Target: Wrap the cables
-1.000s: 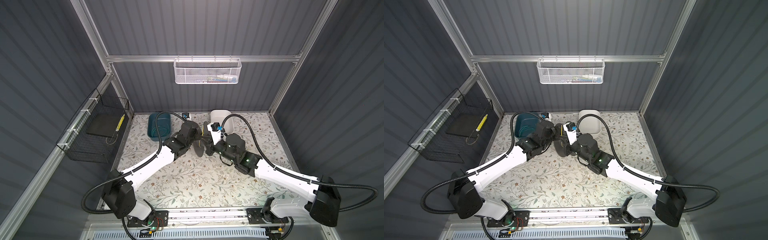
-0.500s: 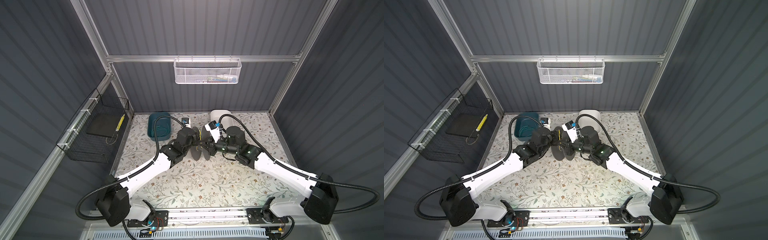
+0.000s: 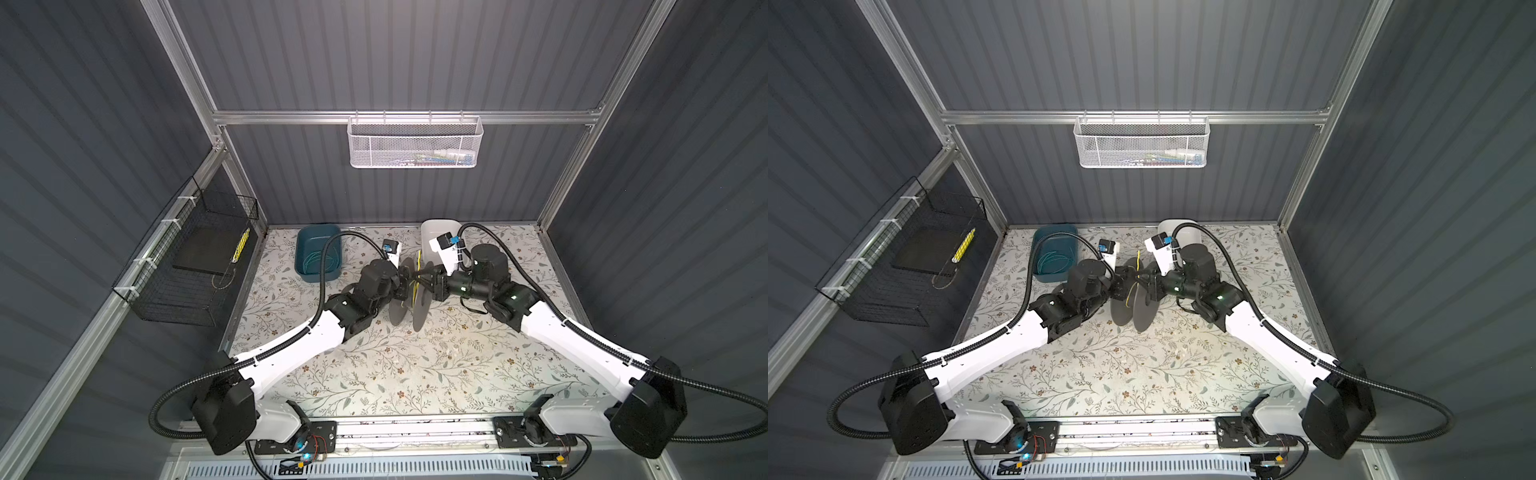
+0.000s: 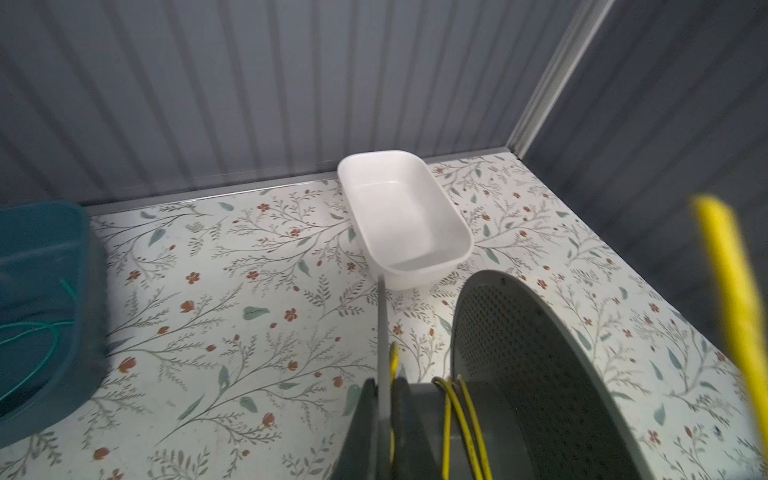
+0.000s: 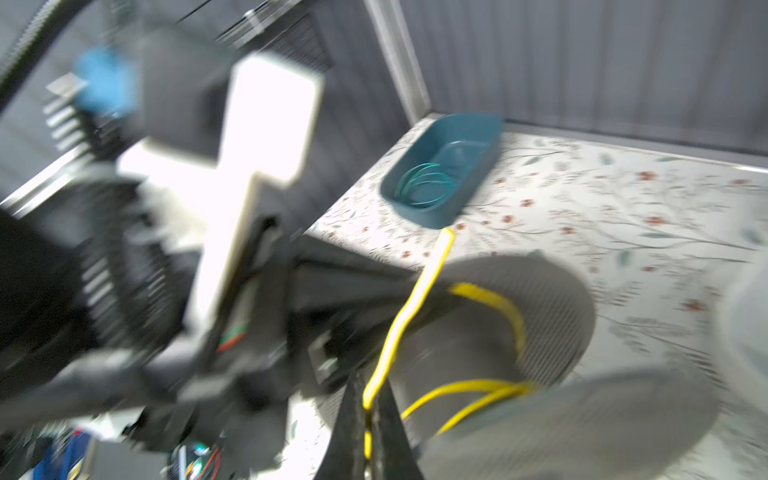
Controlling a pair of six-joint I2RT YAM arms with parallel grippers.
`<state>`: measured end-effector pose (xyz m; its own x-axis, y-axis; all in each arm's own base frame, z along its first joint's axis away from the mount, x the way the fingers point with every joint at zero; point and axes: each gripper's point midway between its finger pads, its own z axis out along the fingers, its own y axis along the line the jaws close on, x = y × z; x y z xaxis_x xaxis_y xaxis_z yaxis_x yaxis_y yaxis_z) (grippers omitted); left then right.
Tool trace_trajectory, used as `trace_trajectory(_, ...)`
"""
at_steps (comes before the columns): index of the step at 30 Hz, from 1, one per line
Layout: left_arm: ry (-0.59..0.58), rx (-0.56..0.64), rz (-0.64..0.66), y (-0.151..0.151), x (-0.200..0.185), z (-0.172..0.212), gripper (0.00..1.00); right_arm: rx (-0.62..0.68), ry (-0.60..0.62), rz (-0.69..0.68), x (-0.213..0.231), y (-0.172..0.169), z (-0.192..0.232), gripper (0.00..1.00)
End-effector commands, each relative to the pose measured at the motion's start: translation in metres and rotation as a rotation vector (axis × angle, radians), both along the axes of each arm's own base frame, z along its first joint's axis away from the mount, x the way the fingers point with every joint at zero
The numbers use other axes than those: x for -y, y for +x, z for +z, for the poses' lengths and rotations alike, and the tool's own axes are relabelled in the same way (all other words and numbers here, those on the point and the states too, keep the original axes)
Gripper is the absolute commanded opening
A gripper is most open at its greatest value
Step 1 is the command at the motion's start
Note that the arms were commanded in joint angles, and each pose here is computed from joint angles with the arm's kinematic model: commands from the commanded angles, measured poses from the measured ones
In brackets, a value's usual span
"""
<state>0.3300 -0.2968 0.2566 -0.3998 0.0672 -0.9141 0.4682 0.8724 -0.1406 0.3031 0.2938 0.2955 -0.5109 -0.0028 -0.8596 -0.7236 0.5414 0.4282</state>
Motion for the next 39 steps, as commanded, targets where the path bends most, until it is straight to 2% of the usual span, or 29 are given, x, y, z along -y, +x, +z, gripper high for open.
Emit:
trace_trajectory(1,0.171,-0.058,-0.075,-0.014,-0.008,-0.041,0.0,0.2,0.124,-0.111,0.018,0.019,0.066,0.0)
trace_trajectory(4,0.172,-0.064,-0.111,-0.016,-0.002,-0.043,0.0,0.18,0.134,-0.115,0.014,0.024,0.068,0.0)
trace_trajectory(9,0.206,-0.055,-0.127,-0.018,-0.003,-0.048,0.0,0.165,0.103,-0.209,0.022,0.049,0.071,0.0)
trace_trajectory(15,0.286,-0.002,-0.128,-0.023,-0.008,-0.052,0.0,0.062,0.052,-0.291,0.032,0.09,0.058,0.0)
trace_trajectory(20,0.346,0.115,-0.122,-0.029,-0.005,-0.045,0.0,-0.046,0.043,-0.324,0.035,0.113,0.041,0.0)
trace_trajectory(27,0.39,0.241,-0.13,-0.031,-0.005,-0.034,0.0,-0.137,0.011,-0.307,0.035,0.106,0.03,0.0)
trace_trajectory(32,0.366,0.413,-0.116,-0.031,-0.003,-0.015,0.0,-0.267,-0.01,-0.397,0.057,0.116,0.003,0.0)
trace_trajectory(36,0.373,0.544,-0.143,-0.039,0.003,-0.009,0.0,-0.326,-0.018,-0.402,0.061,0.119,-0.008,0.0)
trace_trajectory(39,0.407,0.591,-0.137,-0.041,0.005,-0.008,0.0,-0.389,0.001,-0.384,0.061,0.115,-0.016,0.0)
